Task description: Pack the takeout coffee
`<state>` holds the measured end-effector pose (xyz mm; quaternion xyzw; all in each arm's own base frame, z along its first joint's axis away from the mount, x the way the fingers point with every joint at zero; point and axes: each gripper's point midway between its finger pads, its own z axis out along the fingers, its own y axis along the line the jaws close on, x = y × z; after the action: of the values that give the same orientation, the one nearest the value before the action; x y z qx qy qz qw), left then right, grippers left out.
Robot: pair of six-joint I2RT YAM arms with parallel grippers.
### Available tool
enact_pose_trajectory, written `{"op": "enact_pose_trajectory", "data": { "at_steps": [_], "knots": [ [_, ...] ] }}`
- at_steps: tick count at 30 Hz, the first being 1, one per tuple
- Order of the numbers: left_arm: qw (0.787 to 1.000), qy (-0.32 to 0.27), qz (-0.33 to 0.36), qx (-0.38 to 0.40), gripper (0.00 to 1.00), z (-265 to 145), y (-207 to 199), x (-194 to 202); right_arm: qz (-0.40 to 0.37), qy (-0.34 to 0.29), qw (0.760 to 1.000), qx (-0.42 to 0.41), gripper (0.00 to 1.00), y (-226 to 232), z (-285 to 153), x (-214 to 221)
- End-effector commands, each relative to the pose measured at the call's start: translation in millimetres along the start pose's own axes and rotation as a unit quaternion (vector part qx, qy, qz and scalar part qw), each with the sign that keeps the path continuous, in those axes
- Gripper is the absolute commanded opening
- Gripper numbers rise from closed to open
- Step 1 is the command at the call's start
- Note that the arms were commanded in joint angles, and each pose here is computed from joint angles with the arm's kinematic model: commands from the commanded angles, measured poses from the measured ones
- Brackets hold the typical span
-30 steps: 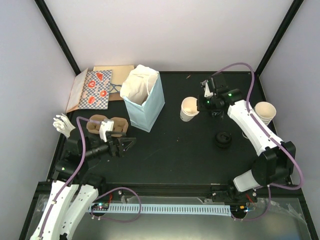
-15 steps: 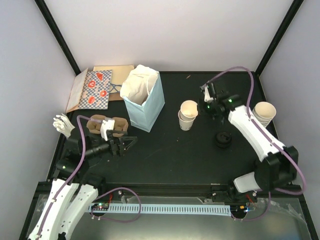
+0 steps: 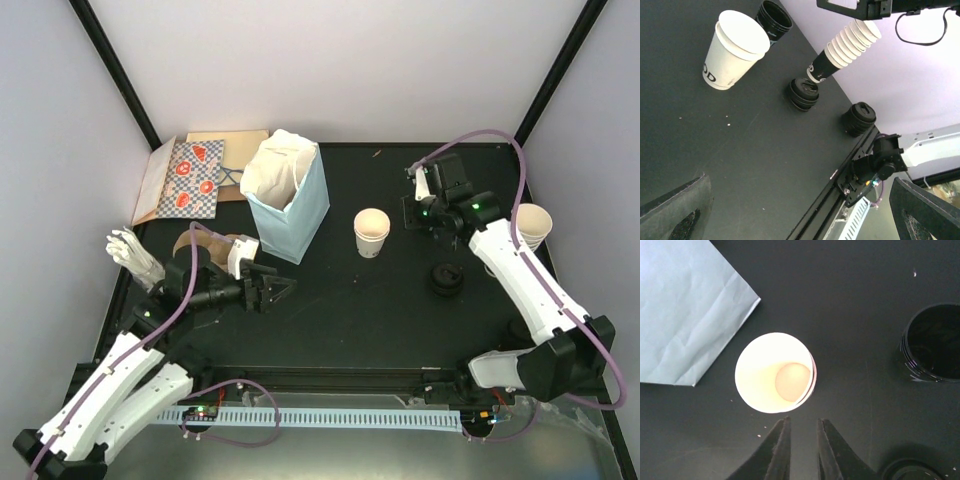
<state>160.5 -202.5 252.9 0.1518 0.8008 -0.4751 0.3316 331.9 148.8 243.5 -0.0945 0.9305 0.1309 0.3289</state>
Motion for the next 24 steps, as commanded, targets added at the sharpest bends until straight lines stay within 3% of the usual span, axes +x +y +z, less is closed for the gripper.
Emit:
{"op": "enact_pose_trajectory", "data": {
  "at_steps": [1, 5, 13, 24],
  "knots": [
    [0.999, -0.036, 0.026, -0.009, 0.99, -6.3, -9.1, -21.5, 0.001, 0.031, 0.999, 0.015, 0.22, -3.8, 11.0, 6.8],
    [0.999, -0.033, 0.022, -0.014, 0.99, -6.1, -6.3, -18.7, 0.006, 0.061, 0.998, 0.024, 0.27, -6.1, 33.0, 11.4],
    [0.999, -0.033, 0.023, -0.026, 0.99, -8.7, -2.2, -15.9, 0.008, 0.097, 0.994, 0.043, 0.28, -9.4, 72.4, 17.7],
    [0.999, -0.026, 0.029, -0.034, 0.99, -7.7, 1.2, -13.5, 0.002, 0.108, 0.992, 0.069, 0.31, -11.8, 94.9, 13.1]
  ]
}}
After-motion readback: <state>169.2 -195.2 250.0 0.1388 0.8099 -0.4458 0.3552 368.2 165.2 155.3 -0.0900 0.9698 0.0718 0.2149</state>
